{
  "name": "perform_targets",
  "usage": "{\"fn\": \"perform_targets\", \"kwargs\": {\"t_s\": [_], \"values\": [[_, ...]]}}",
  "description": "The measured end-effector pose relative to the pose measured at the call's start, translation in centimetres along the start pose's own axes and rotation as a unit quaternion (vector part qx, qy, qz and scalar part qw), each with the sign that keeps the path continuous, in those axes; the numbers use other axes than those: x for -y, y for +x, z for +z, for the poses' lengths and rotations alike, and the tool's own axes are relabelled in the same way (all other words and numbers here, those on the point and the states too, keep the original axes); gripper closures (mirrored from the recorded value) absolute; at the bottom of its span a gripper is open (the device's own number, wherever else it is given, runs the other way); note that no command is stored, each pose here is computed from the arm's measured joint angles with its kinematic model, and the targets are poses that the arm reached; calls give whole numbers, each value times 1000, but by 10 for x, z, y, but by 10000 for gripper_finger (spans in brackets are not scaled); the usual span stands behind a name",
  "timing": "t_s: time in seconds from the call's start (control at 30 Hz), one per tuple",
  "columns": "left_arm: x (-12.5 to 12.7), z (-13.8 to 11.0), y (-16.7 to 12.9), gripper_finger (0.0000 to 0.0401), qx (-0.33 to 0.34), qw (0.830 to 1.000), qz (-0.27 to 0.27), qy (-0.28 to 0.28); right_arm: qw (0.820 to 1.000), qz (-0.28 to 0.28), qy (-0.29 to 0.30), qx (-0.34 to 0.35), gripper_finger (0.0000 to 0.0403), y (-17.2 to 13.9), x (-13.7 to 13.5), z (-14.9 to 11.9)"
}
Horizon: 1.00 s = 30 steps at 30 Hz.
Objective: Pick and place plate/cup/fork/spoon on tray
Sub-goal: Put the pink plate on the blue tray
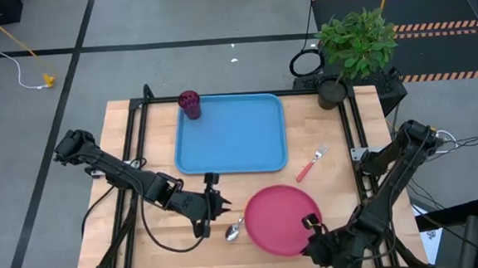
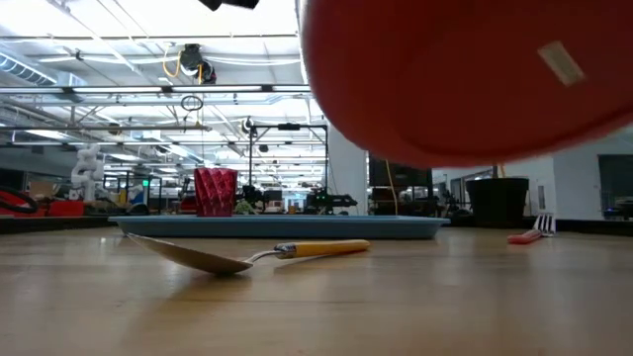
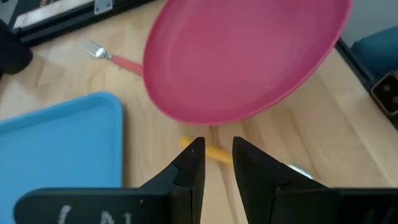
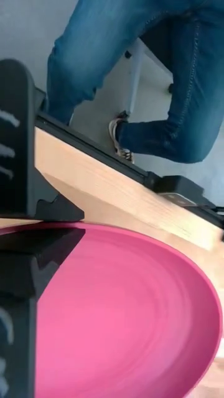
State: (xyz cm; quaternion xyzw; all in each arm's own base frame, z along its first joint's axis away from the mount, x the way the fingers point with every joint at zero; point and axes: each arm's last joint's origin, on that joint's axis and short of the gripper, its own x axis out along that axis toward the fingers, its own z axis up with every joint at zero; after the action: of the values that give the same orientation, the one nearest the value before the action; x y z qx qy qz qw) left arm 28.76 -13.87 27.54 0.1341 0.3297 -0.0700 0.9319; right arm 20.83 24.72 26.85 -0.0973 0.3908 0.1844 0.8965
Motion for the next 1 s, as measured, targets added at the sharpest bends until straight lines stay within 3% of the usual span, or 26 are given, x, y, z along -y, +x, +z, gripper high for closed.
{"fn": "perform_targets", "kwargs": {"t_s": [0.23, 0.5, 0.8, 1.0], "values": [[0, -10, 0, 316, -49, 998, 3, -38, 999, -20, -39, -9, 403, 1, 16, 8], [-2, -11, -4, 316, -57, 997, 12, -53, 997, -51, -57, -19, 403, 8, 44, 14], [-17, -19, -42, 316, -68, 982, 123, -129, 989, -96, -94, -59, 403, 18, 90, 15], [-17, -31, -55, 316, -98, 967, 184, -146, 983, -109, -123, -81, 403, 27, 130, 11]]}}
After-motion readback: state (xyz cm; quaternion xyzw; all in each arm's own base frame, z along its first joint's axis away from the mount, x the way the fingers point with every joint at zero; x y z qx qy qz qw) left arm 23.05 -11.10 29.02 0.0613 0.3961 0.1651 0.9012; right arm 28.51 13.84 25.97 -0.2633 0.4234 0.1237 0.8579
